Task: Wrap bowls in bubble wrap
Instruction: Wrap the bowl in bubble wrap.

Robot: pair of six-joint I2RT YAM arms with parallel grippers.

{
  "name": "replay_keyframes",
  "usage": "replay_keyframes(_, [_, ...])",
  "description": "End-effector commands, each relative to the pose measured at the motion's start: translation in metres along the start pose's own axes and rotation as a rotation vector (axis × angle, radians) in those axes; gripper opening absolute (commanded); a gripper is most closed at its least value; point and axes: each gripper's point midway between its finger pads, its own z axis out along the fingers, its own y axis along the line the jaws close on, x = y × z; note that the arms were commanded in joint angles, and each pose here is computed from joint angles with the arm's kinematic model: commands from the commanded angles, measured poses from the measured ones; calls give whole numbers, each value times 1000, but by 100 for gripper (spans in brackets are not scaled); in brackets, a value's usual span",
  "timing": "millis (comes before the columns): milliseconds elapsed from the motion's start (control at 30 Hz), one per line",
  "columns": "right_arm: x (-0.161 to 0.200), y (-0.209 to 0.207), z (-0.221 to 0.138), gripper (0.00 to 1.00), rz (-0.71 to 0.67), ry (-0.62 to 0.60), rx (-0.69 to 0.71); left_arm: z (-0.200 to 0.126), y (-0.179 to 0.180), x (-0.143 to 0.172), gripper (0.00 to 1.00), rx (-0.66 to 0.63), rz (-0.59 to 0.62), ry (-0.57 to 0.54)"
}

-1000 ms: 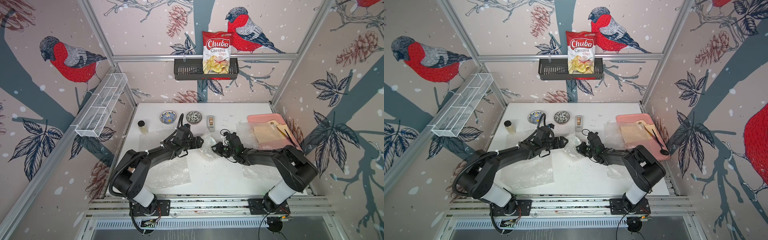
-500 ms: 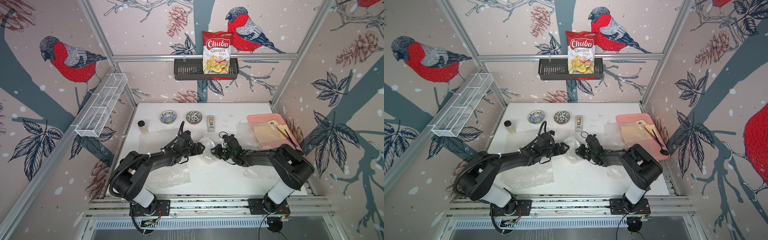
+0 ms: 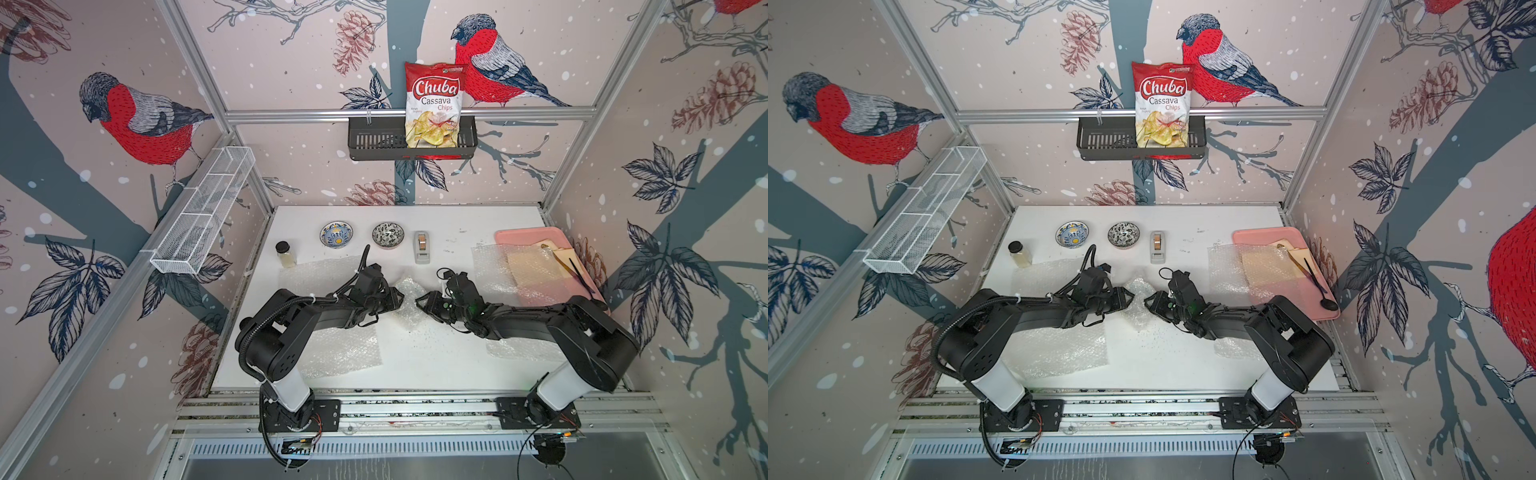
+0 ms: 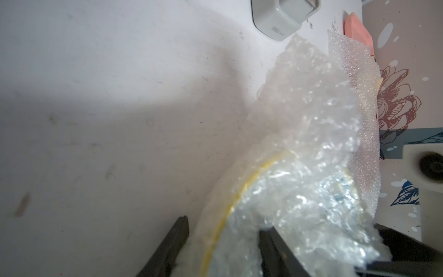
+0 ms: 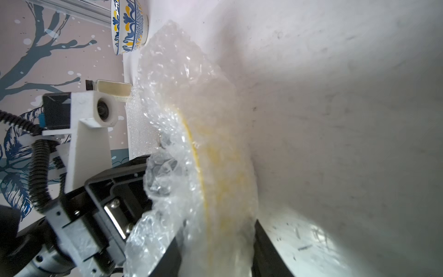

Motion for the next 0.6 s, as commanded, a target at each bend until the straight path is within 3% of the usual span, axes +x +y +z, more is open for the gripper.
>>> replay_keyframes(0, [-2,6,-6,46,-37,-7,-17,0,9,-5,52,-39,26,-20])
replay_keyframes(200, [-8,-2,-24,62,-59,-7,23,2,0,-10,54,-29,65,-16])
replay_keyframes(367, [-28,-10,-47,66,-86,-58,70,6,-12,-11,55,-47,124,-4])
replay_keyframes(567, [-64,24,-67,67,-309,-121,98,16,-22,-9,56,-65,167,14])
